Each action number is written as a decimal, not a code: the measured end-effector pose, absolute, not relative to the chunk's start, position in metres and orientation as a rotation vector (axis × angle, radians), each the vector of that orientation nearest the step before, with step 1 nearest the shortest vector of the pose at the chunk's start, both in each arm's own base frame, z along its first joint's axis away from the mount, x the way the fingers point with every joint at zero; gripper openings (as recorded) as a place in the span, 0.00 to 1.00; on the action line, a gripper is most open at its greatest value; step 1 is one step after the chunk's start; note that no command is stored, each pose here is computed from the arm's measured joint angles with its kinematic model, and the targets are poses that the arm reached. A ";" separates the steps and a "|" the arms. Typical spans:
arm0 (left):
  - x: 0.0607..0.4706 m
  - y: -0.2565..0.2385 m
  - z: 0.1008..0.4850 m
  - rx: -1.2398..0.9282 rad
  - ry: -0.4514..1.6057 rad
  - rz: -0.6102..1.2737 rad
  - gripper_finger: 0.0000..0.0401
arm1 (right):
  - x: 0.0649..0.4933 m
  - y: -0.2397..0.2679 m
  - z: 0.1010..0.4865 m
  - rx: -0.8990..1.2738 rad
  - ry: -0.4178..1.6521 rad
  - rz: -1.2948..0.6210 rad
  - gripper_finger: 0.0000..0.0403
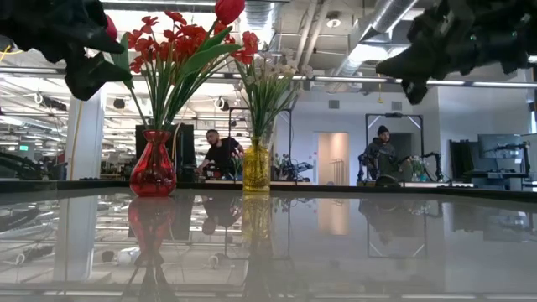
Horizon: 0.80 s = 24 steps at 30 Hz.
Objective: Sort flowers into vase by color
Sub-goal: Return to Home Position
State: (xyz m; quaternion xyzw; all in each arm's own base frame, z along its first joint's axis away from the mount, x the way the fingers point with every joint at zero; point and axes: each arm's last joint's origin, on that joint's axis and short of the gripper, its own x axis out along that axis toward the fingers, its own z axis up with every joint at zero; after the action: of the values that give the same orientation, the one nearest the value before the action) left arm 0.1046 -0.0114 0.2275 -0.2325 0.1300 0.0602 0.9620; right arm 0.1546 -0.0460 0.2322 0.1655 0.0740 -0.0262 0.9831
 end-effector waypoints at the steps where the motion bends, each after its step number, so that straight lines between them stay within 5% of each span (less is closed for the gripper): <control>1: 0.105 -0.011 0.227 -0.485 0.264 0.129 0.53 | 0.154 -0.048 0.230 0.340 0.145 -0.047 0.05; 11: 0.087 -0.005 0.211 -0.502 0.356 0.304 0.53 | 0.145 -0.059 0.206 0.338 0.173 -0.092 0.05; 24: 0.089 -0.006 0.169 -0.524 0.149 0.203 0.47 | 0.141 -0.061 0.190 0.248 0.082 -0.092 0.06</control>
State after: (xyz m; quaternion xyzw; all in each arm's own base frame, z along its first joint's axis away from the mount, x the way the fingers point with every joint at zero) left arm 0.0892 -0.0059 0.1694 -0.2586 0.0734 0.1003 0.9580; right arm 0.1413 -0.0608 0.1904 0.1235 0.0407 -0.0459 0.9904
